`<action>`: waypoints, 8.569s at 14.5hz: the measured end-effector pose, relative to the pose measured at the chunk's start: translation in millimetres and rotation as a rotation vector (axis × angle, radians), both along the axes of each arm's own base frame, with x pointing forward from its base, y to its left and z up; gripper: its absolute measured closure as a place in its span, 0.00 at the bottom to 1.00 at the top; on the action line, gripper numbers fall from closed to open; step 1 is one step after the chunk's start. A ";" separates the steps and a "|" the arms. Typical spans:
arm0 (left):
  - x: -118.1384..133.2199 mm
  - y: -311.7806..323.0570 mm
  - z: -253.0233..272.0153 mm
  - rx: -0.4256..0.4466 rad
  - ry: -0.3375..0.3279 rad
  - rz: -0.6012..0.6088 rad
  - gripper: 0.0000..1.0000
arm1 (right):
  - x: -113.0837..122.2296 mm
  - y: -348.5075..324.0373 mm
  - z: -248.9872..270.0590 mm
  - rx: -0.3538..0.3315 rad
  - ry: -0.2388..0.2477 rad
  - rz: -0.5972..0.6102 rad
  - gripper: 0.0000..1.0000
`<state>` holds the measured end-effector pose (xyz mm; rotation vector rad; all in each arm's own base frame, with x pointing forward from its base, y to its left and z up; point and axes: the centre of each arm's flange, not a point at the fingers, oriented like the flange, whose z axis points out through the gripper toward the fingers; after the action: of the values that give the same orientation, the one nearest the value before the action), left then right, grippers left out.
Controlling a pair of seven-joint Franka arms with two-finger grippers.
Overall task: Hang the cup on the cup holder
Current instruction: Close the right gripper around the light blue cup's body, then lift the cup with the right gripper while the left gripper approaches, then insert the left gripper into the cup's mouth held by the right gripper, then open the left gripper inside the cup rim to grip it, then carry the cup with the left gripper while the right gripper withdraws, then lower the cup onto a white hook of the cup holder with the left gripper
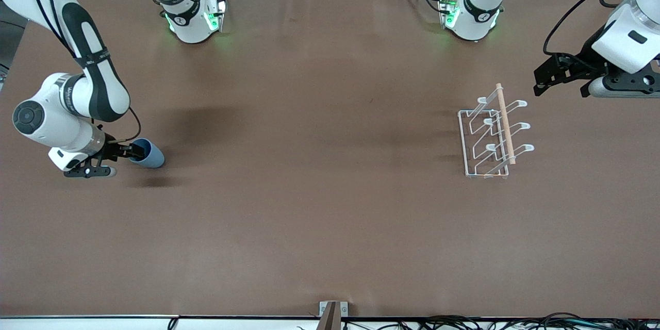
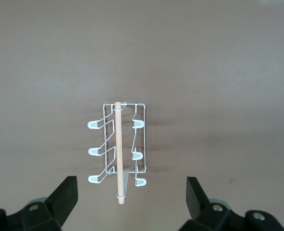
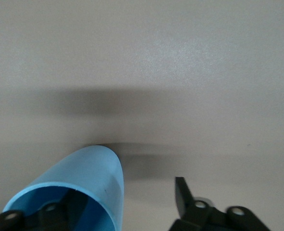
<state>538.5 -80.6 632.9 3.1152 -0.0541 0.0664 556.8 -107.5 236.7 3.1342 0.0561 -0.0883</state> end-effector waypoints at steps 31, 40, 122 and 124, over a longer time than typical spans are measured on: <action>3.7 -1.7 6.4 0.010 -0.026 -0.258 0.00 | -35.4 339.4 85.9 1.007 0.338 -0.301 0.96; -5.0 -101.4 26.6 0.008 -0.085 -0.676 0.01 | -65.8 421.7 94.7 1.249 0.472 -0.396 0.96; -30.5 -204.7 -256.2 0.991 0.716 -1.371 0.23 | 36.7 79.4 222.9 0.025 0.016 -0.178 0.00; -20.8 -184.8 -277.3 1.051 0.772 -1.378 0.23 | 36.9 70.1 262.1 -0.003 -0.027 -0.176 0.00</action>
<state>517.6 -265.4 355.5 2.5959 -2.6871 -1.4787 593.7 -37.3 498.9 3.1291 -0.2206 -0.0470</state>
